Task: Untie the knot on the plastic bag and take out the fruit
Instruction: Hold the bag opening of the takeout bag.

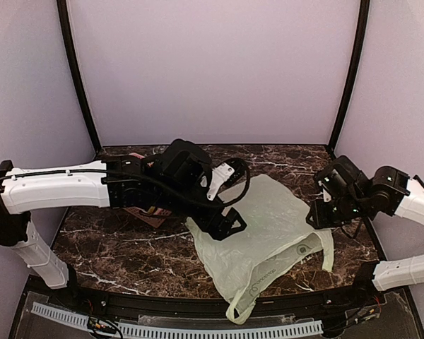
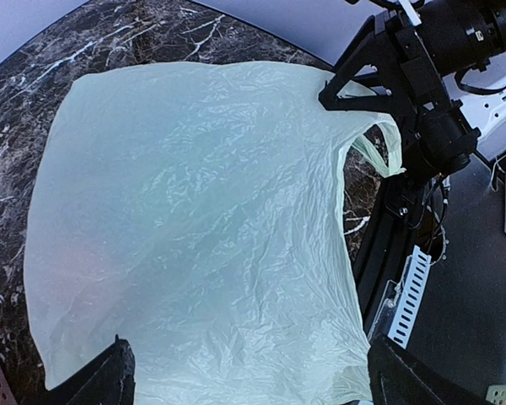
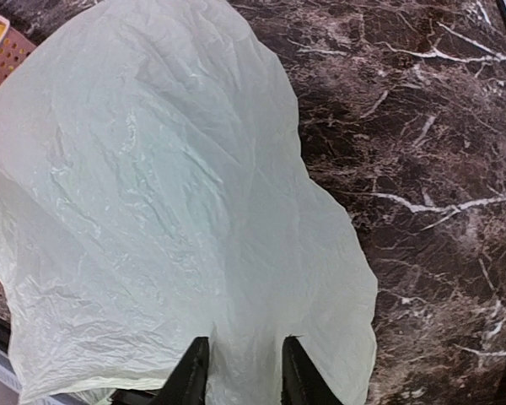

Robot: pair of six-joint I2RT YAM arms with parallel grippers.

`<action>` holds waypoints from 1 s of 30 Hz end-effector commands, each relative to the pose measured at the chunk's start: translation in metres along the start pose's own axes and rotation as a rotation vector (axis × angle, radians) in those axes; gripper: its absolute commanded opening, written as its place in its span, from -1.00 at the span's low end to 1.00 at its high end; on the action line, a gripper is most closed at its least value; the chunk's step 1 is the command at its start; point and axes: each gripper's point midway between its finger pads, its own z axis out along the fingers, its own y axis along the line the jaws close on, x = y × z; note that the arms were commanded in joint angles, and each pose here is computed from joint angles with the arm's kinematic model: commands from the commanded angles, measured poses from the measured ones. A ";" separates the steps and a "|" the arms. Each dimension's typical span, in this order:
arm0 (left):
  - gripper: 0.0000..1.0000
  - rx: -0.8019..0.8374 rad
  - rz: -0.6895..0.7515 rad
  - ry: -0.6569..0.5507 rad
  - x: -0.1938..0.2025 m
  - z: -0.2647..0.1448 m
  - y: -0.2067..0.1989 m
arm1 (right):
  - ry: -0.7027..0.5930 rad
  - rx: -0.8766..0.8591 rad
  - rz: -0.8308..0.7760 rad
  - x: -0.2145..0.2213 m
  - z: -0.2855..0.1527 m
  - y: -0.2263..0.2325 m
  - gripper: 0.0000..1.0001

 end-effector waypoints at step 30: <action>0.85 -0.212 0.146 0.235 0.054 0.080 -0.029 | -0.097 -0.130 0.036 -0.049 -0.018 0.040 -1.00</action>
